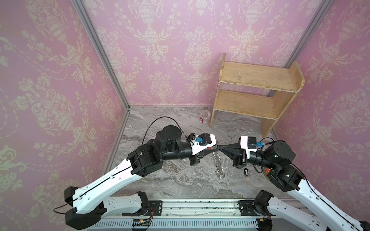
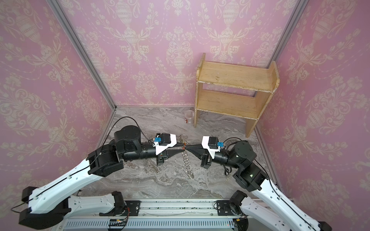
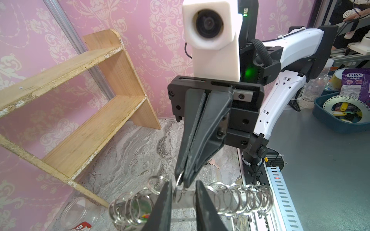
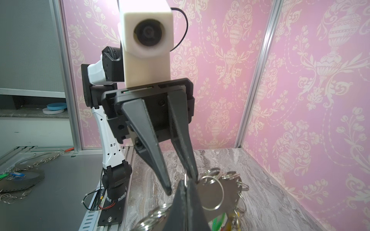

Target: Put the keys on the keyring

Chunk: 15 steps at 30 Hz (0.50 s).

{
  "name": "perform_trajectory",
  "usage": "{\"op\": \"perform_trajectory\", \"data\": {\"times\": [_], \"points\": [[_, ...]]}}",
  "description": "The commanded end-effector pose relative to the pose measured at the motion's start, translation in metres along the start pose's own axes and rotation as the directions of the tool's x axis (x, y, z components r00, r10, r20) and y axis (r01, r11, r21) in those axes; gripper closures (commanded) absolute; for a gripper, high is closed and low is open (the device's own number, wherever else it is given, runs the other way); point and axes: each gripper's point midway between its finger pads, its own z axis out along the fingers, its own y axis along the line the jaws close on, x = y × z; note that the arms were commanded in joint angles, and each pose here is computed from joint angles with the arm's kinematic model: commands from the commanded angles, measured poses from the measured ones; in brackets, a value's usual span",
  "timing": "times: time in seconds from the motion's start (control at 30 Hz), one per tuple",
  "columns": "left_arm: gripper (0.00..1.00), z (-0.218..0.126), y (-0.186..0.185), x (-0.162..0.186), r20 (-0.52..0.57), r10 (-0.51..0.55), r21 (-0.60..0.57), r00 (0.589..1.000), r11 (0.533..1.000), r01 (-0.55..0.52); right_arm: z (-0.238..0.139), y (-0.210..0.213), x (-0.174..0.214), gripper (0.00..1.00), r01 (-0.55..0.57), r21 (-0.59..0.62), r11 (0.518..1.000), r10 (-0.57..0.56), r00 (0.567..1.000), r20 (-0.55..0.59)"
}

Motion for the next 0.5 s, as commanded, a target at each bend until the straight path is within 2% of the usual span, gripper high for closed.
{"op": "perform_trajectory", "data": {"times": [0.0,0.47], "points": [[0.78,0.0013,-0.0023,-0.0013,0.013,-0.016,0.023,1.000,1.000,0.016,-0.0062,0.0026,-0.0200,1.00,0.030,0.003,1.000,-0.031,0.997,0.073],[1.00,0.0012,-0.0025,0.0022,0.002,-0.011,0.020,1.000,1.000,0.011,-0.0080,0.0029,-0.0216,1.00,0.030,0.009,1.000,-0.031,0.997,0.075]]}}
